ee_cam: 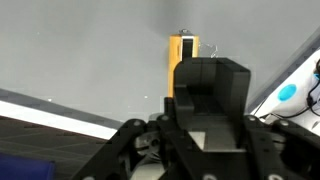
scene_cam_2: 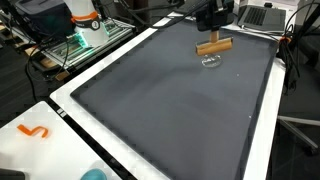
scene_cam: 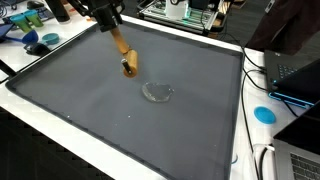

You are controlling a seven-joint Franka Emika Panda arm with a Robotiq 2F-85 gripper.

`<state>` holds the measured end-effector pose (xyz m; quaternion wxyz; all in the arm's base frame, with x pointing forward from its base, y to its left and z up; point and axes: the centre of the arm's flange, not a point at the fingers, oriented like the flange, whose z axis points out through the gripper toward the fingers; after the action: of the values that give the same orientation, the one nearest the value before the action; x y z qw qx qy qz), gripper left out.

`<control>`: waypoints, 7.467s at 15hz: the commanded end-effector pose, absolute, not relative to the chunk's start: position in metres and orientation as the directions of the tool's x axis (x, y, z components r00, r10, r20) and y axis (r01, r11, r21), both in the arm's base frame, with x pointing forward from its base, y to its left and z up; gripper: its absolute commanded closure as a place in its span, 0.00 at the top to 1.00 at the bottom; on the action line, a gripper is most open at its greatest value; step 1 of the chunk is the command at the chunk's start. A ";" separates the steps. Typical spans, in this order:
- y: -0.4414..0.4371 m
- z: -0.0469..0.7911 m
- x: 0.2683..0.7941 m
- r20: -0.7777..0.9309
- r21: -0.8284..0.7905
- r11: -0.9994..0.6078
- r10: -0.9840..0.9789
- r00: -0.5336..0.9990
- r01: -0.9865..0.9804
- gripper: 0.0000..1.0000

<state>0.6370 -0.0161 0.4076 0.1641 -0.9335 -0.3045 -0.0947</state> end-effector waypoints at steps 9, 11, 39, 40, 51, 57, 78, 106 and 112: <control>0.039 0.435 0.626 0.255 -0.144 -0.687 0.670 0.698 0.712 0.23; 0.051 0.439 0.626 0.243 -0.123 -0.668 0.697 0.675 0.734 0.23; 0.216 0.483 0.635 0.017 0.027 -0.235 0.972 0.234 0.972 0.23; 0.218 0.486 0.635 0.011 0.036 -0.222 0.975 0.222 0.974 0.23; 0.221 0.524 0.630 -0.055 0.158 -0.026 0.998 0.035 0.987 0.23; 0.223 0.540 0.623 -0.068 0.185 -0.005 0.998 0.018 0.983 0.23; 0.205 0.497 0.656 -0.019 0.088 0.020 1.000 -0.018 0.996 0.23; 0.178 0.317 0.662 -0.040 -0.002 0.274 0.961 -0.273 0.962 0.23; 0.172 0.298 0.662 -0.008 -0.036 0.271 0.963 -0.271 0.962 0.23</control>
<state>0.6711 0.1834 0.3343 -0.0228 -0.6093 -0.7926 -0.0026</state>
